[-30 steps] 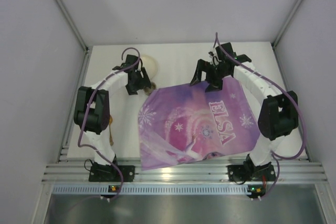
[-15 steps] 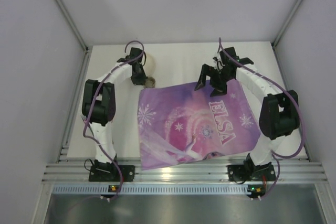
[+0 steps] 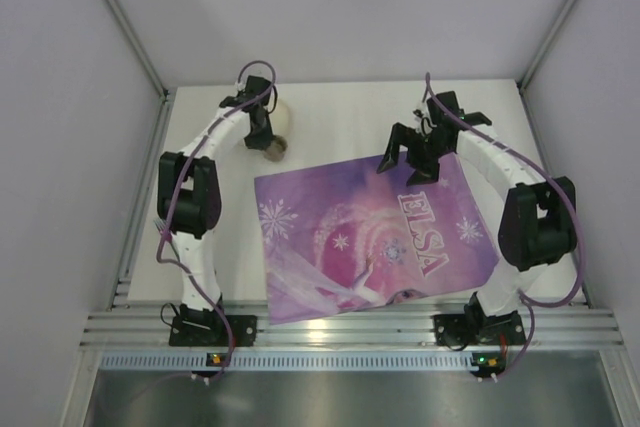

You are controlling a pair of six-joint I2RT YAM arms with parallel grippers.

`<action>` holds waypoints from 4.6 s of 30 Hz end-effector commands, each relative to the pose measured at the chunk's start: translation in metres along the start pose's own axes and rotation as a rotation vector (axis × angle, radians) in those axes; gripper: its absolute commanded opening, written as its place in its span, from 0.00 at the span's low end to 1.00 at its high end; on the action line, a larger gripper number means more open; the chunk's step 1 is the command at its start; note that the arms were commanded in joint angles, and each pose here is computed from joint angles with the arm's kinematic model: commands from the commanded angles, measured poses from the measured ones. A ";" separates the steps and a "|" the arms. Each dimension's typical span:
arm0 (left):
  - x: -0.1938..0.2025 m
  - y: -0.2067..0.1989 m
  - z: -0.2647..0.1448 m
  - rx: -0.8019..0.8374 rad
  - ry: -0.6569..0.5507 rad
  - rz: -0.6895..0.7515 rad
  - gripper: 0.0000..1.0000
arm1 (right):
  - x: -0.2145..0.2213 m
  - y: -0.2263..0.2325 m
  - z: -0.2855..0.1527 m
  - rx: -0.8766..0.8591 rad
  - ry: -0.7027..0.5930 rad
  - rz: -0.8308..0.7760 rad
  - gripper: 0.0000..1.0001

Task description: Set the dinner table for one person

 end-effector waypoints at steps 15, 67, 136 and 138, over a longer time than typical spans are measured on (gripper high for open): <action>0.074 -0.179 -0.116 0.583 0.044 0.288 0.00 | -0.013 0.049 -0.025 -0.079 -0.103 -0.163 0.96; 0.148 -0.130 -0.126 0.322 0.041 0.242 0.58 | 0.032 -0.007 0.058 0.214 0.010 -0.225 0.00; -0.005 0.036 -0.074 0.128 -0.095 -0.144 0.70 | -0.082 -0.084 -0.056 0.339 -0.281 0.070 1.00; -0.014 0.048 -0.064 0.143 -0.101 -0.240 0.70 | -0.072 -0.063 -0.063 0.314 -0.290 0.036 1.00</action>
Point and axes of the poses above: each gripper's point midway between its finger pads, its own z axis out along the fingers, its own y axis along the line the jaws close on, x = y × z, the point moved 1 cm from there along -z, back along the fingers, and after that the axes turned 7 degrees about z, right-handed, at the moved point
